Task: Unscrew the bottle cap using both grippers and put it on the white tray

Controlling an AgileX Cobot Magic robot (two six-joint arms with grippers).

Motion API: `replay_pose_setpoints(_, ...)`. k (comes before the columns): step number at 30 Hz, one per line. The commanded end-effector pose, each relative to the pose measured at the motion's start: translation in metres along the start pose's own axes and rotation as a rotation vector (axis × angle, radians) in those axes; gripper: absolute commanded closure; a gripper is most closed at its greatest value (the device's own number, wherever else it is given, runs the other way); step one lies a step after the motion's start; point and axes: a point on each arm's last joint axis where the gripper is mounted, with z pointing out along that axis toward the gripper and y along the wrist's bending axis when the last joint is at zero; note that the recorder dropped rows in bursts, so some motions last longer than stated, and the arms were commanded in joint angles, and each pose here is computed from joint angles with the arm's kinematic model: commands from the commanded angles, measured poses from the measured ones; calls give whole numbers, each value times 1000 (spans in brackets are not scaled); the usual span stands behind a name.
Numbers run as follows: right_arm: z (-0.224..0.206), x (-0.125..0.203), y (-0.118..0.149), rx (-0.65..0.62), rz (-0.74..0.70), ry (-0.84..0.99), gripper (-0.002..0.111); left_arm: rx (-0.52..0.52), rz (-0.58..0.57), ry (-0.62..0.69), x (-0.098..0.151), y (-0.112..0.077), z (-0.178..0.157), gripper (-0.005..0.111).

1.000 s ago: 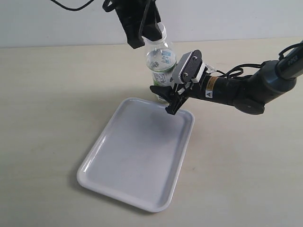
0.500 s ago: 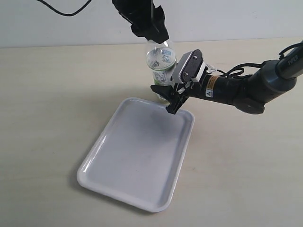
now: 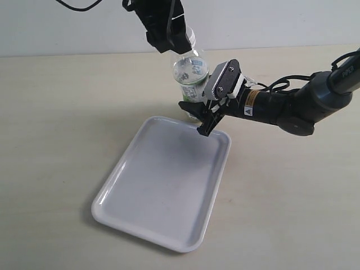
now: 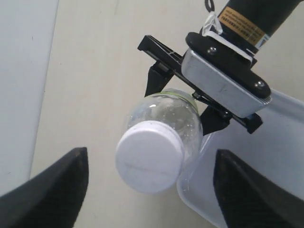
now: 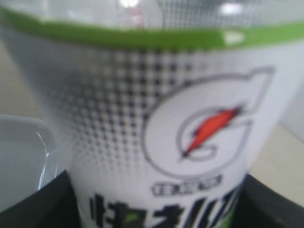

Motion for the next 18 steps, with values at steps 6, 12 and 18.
replay_pose_setpoints(6, 0, 8, 3, -23, -27, 70, 108, -6, 3, 10, 3, 2, 20, 36)
replay_pose_setpoints(12, 0, 8, 3, -23, -27, 70, 108, -5, 3, 14, 4, 2, 24, 36)
replay_pose_setpoints(18, 0, 8, 3, -23, -27, 70, 108, -7, 6, 16, 4, 2, 24, 48)
